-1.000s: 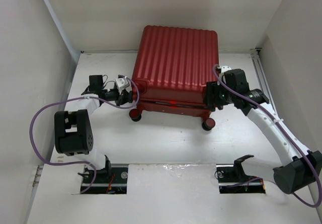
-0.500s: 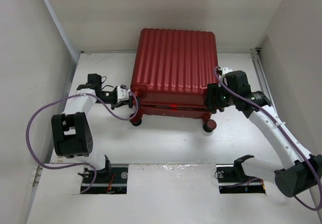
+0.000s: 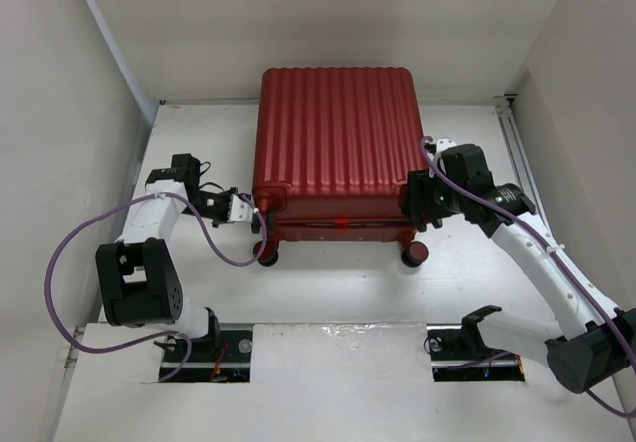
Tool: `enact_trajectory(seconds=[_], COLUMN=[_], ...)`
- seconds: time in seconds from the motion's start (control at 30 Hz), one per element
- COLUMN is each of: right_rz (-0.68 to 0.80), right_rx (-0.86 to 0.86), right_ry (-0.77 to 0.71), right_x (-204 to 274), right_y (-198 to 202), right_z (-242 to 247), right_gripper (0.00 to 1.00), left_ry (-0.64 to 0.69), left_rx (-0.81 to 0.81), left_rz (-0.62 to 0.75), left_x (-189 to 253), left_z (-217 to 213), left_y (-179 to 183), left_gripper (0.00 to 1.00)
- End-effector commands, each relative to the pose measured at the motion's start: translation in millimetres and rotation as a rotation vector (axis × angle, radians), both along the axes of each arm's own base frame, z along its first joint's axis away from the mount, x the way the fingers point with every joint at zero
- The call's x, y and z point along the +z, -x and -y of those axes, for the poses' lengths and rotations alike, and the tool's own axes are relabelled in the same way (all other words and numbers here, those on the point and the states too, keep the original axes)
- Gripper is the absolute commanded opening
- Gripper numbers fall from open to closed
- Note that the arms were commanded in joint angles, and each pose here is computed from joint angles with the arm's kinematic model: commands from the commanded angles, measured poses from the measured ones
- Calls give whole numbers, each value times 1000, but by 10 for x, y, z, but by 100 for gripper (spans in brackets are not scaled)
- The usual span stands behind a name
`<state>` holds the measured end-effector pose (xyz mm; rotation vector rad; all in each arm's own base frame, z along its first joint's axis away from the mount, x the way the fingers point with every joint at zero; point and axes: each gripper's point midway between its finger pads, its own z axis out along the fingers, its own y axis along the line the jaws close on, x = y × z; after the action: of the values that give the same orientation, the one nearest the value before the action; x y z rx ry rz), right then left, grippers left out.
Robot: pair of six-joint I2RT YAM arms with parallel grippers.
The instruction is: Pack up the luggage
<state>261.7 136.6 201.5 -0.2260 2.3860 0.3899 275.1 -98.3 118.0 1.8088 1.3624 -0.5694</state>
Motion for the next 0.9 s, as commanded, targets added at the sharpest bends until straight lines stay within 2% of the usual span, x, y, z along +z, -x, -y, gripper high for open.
enact_trajectory(seconds=[0.0, 0.1, 0.27, 0.33, 0.47, 0.6, 0.63, 0.73, 0.83, 0.87], right_rz=[98, 79, 71, 90, 73, 39, 64, 138, 199, 221], right_rx=[64, 26, 4, 11, 63, 54, 59, 29, 71, 119], right_ry=[-180, -164, -134, -200, -254, -166, -151, -89, -77, -91], right_x=[407, 362, 382, 475, 367, 177, 274, 584, 821, 931], right_y=[-15, -9, 92, 161, 362, 518, 542, 695, 745, 791], right_z=[-365, -309, -388, -520, -806, -694, -655, -351, -327, -385], right_gripper=[0, 0, 0, 0, 0, 26, 47, 70, 86, 100], left_ry=[37, 63, 184, 198, 238, 238, 233, 252, 258, 259], left_rx=[-154, -111, 31, 81, 124, 216, 227, 251, 230, 229], left_rz=[-26, -25, -222, -302, -339, -377, -376, -387, -364, -356], left_x=[79, 202, 401, 449, 517, 509, 491, 495, 515, 516], left_z=[192, 219, 337, 368, 436, 433, 424, 359, 371, 373], left_y=[472, 385, 456, 564, 735, 641, 644, 702, 758, 791], left_gripper=[0, 0, 0, 0, 0, 0, 0, 0, 0, 0])
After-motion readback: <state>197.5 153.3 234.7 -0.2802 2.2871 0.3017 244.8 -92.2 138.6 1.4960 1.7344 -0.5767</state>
